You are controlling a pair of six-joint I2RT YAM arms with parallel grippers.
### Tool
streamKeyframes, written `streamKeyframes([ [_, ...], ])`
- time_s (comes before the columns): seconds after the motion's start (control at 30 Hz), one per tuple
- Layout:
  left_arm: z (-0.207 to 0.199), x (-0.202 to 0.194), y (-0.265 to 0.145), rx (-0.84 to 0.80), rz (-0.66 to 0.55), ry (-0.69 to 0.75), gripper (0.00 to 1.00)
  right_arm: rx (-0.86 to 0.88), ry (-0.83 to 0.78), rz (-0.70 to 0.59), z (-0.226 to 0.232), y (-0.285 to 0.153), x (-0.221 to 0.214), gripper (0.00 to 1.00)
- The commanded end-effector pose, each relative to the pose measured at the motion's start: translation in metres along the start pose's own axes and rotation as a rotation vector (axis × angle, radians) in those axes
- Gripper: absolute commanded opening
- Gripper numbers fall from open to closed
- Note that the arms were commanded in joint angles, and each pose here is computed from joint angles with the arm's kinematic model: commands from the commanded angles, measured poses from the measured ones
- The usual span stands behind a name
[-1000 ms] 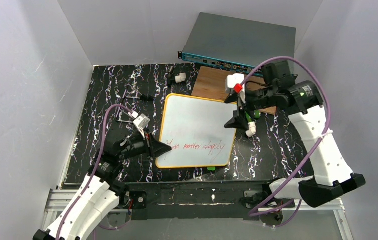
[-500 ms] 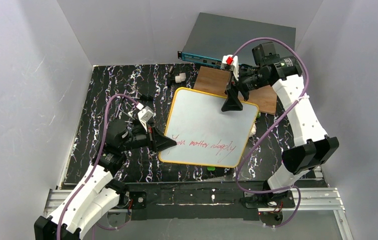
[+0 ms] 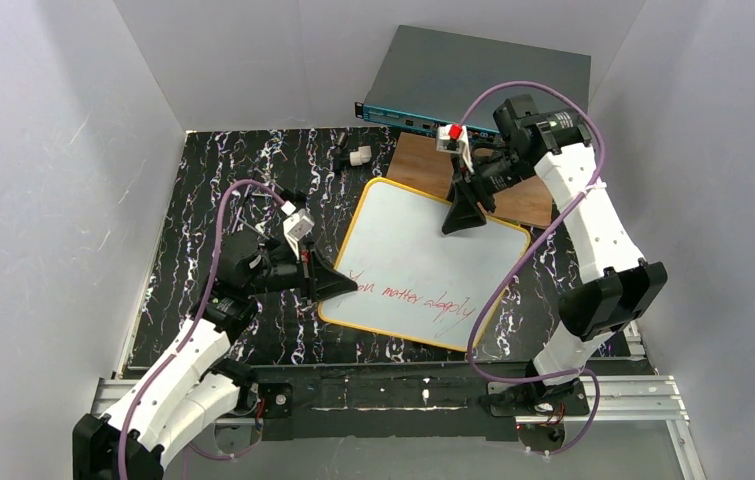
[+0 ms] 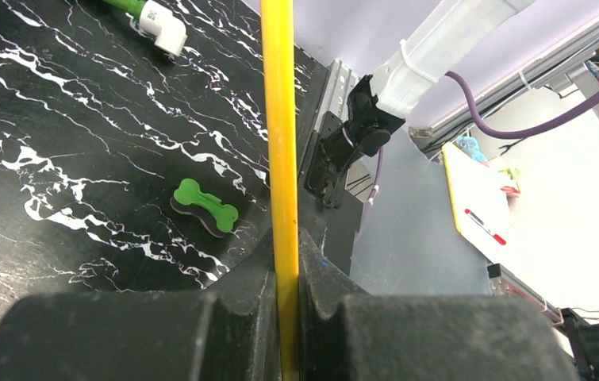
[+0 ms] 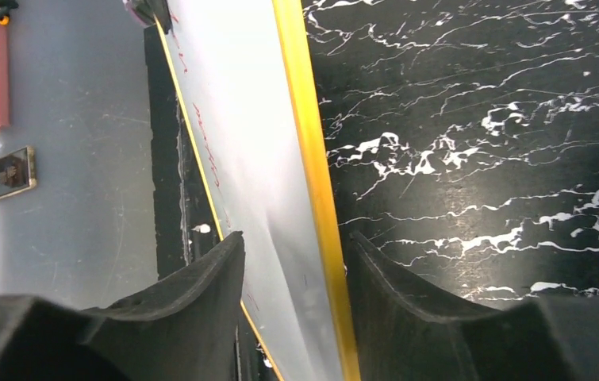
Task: Erase the whiteboard
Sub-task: Pass from the left arm to the right
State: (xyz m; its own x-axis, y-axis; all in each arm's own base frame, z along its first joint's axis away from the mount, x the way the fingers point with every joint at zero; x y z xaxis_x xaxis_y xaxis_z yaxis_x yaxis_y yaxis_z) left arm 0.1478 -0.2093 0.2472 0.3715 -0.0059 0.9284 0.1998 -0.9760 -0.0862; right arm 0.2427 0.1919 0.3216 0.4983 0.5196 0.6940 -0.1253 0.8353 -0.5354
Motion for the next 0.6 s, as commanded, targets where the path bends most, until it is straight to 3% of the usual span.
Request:
streamKeyframes([
  [0.0, -0.021, 0.058, -0.001, -0.076, -0.148, 0.231, 0.00, 0.109, 0.042, 0.026, 0.025, 0.011, -0.009, 0.51],
  [0.2, -0.019, 0.060, 0.001, -0.075, -0.160, 0.226, 0.00, 0.145, 0.069, 0.048, 0.028, 0.021, -0.010, 0.31],
  [0.27, -0.018, 0.059, 0.001, -0.073, -0.161, 0.225, 0.00, 0.153, 0.083, 0.050, 0.028, 0.023, -0.010, 0.18],
  [0.3, -0.018, 0.058, 0.001, -0.070, -0.160, 0.224, 0.00, 0.160, 0.091, 0.047, 0.029, 0.024, -0.010, 0.02],
  [0.57, 0.004, 0.046, 0.004, 0.045, -0.163, 0.173, 0.00, 0.117, 0.097, 0.007, 0.032, 0.013, -0.004, 0.01],
])
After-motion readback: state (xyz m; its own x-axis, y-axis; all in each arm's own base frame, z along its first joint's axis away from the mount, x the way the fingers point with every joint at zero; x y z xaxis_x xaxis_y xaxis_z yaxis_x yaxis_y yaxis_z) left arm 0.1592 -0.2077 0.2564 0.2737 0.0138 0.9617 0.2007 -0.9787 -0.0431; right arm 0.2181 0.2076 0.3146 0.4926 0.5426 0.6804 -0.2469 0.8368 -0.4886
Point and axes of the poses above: each gripper's point midway between its finger pads, its own y axis out along the fingers, its own z axis along the line the jaws close on, x = y × z, the point moved 3 cm from there along -y, back along the fingers, and after that the axes turned 14 degrees about y, right-handed, at the moved point
